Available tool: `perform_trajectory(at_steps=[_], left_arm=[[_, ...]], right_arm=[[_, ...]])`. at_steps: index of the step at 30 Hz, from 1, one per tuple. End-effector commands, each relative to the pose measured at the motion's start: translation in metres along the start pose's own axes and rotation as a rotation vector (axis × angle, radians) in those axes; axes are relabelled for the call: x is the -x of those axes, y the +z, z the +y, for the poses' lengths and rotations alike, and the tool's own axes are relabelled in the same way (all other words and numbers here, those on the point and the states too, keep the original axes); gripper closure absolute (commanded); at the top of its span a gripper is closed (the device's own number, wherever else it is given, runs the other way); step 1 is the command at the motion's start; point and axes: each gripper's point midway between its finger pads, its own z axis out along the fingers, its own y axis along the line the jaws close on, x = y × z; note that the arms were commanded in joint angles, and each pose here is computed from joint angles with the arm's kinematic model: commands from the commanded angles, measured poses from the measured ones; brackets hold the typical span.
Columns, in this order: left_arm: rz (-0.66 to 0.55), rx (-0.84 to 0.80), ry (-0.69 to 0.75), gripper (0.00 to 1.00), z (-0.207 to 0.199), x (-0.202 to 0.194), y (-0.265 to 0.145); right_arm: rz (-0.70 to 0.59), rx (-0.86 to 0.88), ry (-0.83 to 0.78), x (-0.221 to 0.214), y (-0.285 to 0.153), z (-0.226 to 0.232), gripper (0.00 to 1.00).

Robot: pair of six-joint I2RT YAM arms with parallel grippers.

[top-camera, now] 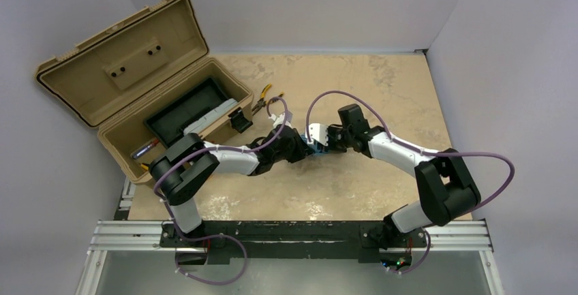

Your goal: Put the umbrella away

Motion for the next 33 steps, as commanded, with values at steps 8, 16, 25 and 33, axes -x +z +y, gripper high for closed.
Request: perform_trajectory(at_steps=[8, 16, 25, 33], left_arm=[[0.017, -0.064, 0.084, 1.00, -0.015, 0.007, 0.001], [0.025, -0.177, 0.239, 0.99, -0.040, 0.024, -0.010], [0.055, -0.265, 0.272, 0.89, -0.060, 0.032, -0.008], [0.079, -0.133, 0.221, 0.75, -0.027, 0.023, -0.003]], right_arm=[[-0.093, -0.050, 0.027, 0.031, -0.016, -0.023, 1.00], [-0.124, -0.107, 0.021, 0.046, -0.029, -0.048, 1.00], [-0.122, -0.118, 0.031, 0.046, -0.026, -0.053, 1.00], [-0.143, -0.139, 0.027, 0.053, -0.030, -0.059, 1.00]])
